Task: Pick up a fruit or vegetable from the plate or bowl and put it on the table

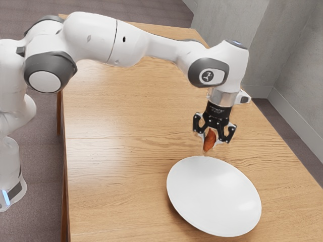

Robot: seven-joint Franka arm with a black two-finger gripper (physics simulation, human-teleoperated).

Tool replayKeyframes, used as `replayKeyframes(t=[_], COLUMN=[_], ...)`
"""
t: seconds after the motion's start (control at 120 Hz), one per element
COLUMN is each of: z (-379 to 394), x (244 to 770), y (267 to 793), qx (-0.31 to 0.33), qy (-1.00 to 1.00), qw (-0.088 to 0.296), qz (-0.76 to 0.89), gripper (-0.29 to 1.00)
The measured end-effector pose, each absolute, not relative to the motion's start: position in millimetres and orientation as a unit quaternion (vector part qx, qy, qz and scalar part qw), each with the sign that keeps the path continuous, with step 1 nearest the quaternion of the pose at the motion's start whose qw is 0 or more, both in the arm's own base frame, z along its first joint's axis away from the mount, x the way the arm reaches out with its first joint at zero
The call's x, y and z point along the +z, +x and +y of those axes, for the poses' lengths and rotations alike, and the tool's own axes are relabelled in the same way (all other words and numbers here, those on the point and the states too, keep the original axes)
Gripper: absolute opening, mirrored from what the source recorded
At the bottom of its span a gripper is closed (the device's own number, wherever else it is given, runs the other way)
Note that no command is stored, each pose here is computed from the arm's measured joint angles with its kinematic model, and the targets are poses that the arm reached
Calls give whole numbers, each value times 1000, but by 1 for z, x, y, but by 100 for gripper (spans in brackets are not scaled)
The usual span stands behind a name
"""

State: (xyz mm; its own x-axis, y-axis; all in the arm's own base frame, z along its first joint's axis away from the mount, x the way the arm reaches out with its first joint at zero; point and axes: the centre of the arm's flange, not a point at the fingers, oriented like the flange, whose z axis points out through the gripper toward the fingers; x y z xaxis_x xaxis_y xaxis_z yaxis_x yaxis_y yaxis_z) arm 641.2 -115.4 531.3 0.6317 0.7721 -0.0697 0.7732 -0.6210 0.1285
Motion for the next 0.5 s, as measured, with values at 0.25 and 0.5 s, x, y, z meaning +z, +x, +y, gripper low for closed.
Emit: replayKeyframes(t=[0.25,0.5], z=[14,43], x=[539,530], y=[670,681], qx=[-3,-16], qy=[881,894], qw=[74,61], qz=[467,444], gripper=[17,31])
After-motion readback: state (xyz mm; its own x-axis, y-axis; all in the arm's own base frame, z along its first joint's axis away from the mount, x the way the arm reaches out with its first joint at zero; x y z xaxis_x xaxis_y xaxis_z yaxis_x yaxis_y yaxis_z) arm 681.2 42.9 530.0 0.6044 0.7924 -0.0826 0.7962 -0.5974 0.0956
